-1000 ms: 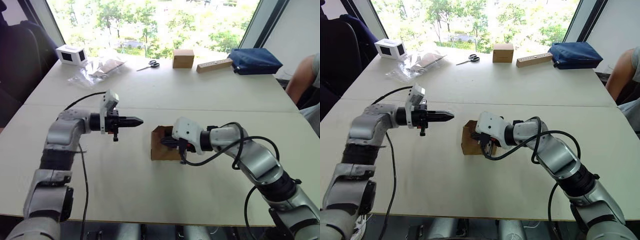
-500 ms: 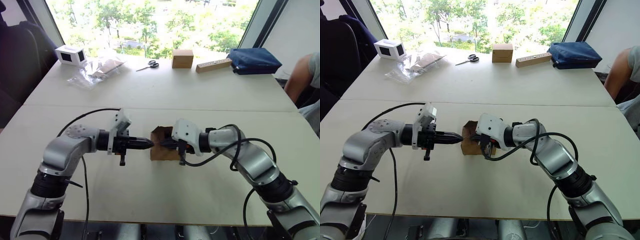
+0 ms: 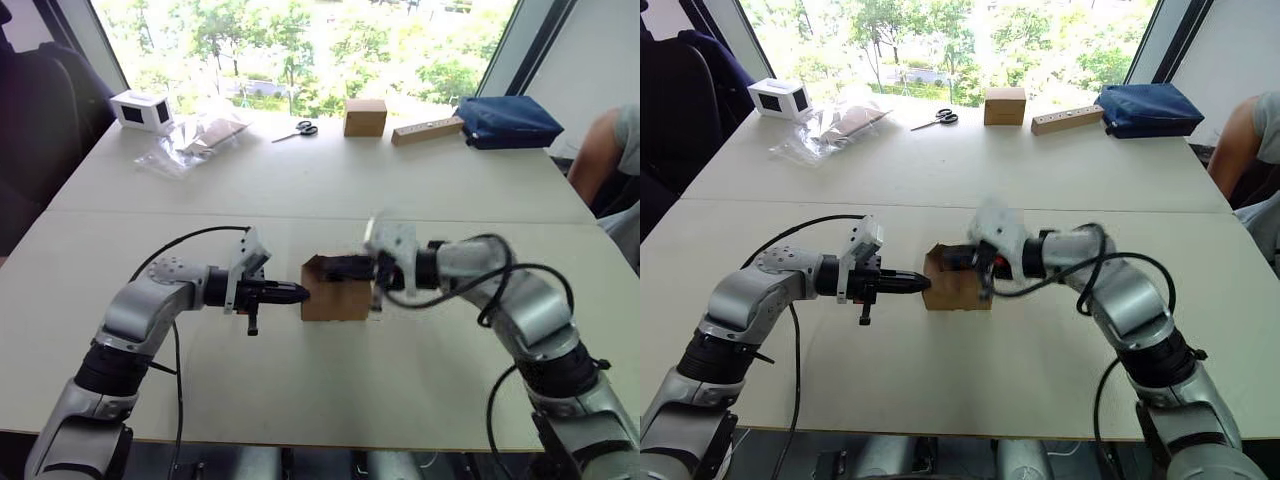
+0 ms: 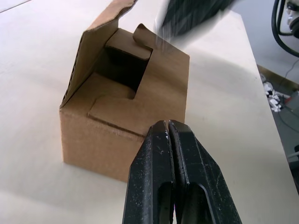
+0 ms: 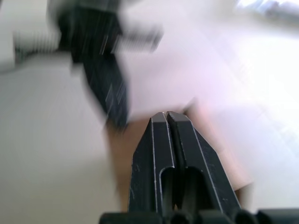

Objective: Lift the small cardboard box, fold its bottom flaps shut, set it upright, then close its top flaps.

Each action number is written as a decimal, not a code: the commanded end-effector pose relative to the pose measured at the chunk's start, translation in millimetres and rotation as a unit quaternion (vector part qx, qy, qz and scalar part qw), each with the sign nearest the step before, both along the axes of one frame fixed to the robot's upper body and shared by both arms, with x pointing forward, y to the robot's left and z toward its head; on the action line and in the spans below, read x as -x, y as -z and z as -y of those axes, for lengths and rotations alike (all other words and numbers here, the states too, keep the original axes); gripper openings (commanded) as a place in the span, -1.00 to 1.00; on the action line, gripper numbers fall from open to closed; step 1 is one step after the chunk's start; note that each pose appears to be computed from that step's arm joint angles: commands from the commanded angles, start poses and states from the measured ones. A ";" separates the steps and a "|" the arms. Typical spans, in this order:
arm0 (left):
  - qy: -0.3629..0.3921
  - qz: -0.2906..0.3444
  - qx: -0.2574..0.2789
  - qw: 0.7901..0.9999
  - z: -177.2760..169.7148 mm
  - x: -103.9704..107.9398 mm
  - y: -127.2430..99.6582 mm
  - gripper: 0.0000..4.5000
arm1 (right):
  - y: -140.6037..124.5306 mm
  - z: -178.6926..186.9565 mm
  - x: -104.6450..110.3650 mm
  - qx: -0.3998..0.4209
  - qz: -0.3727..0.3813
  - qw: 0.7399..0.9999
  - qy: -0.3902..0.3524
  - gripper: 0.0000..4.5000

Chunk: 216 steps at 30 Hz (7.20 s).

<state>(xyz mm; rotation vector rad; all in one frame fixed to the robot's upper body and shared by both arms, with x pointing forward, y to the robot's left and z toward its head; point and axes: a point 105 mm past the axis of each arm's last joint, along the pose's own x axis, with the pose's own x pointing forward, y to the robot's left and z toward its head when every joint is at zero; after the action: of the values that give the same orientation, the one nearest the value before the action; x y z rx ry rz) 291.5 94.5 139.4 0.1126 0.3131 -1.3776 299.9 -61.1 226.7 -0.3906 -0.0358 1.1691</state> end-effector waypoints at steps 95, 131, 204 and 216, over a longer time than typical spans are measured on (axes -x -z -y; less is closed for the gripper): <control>-0.082 0.016 0.091 0.992 22.0 -45.3 -16.8 -0.97 | 69.1 3.2 3.5 0.165 0.019 0.986 0.009 -1.00; -0.045 0.087 -0.007 0.995 19.2 -41.9 -0.8 -0.97 | 36.8 14.1 9.3 0.092 -0.014 0.996 0.015 -1.00; -0.196 0.042 0.079 0.976 -47.4 -5.5 -47.0 -0.97 | 9.0 48.0 27.5 -0.131 -0.073 0.987 0.066 -1.00; -0.168 -0.034 -0.054 0.984 -82.8 76.4 0.8 -0.97 | 81.3 89.2 103.3 -0.045 -0.295 0.951 0.085 -1.00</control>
<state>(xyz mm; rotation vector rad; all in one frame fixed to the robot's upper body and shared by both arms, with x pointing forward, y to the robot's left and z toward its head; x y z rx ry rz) 220.2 180.1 132.1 0.0584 0.4783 -1.0002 199.5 -148.9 139.4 0.0807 0.4836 1.0606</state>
